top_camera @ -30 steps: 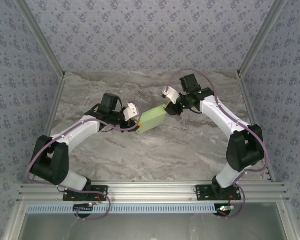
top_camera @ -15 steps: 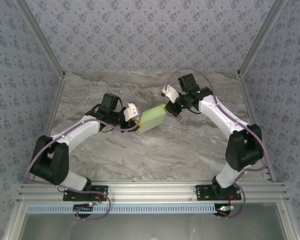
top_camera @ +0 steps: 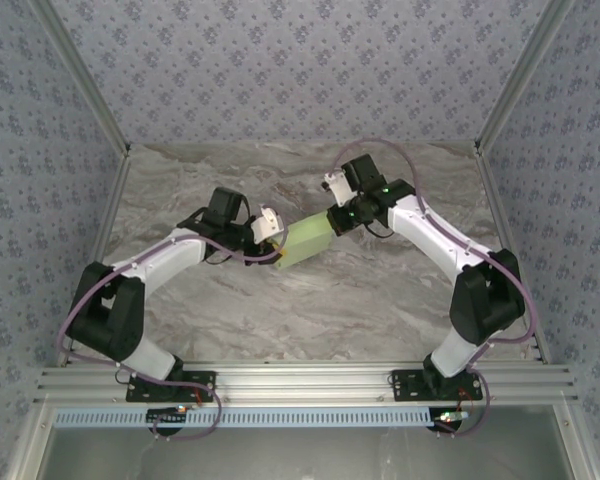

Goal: Fold the paper box

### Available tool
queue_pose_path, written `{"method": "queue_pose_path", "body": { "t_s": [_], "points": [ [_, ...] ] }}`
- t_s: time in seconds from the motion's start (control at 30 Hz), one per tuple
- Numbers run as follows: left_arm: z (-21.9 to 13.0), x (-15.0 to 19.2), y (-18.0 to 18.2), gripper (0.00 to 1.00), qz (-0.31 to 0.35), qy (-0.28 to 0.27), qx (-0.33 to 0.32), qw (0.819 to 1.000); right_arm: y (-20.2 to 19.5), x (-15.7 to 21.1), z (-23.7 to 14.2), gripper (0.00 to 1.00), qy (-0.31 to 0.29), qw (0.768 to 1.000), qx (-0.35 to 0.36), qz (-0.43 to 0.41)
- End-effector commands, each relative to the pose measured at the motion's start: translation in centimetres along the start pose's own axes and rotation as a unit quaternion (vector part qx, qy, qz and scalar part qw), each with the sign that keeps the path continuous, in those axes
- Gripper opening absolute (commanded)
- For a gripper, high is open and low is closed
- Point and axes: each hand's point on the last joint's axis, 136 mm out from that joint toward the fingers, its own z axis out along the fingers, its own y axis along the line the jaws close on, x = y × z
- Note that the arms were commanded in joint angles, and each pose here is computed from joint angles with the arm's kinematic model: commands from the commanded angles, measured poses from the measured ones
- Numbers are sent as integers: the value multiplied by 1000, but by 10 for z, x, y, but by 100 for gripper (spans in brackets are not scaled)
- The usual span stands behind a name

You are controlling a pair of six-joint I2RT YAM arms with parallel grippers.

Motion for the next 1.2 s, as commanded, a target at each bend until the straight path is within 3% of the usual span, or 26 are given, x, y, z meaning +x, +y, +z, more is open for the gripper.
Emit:
{"method": "queue_pose_path", "body": {
  "t_s": [0.0,0.63,1.17],
  "points": [
    [7,4,-1,35,6,16,23,1000,-8,9,-13,0,-6,998,36,41],
    [40,25,-2,36,37,87,84,992,-21,62,-10,0,-28,983,102,153],
    [44,36,2,36,43,120,79,989,-33,59,-20,0,-6,984,139,113]
  ]
}}
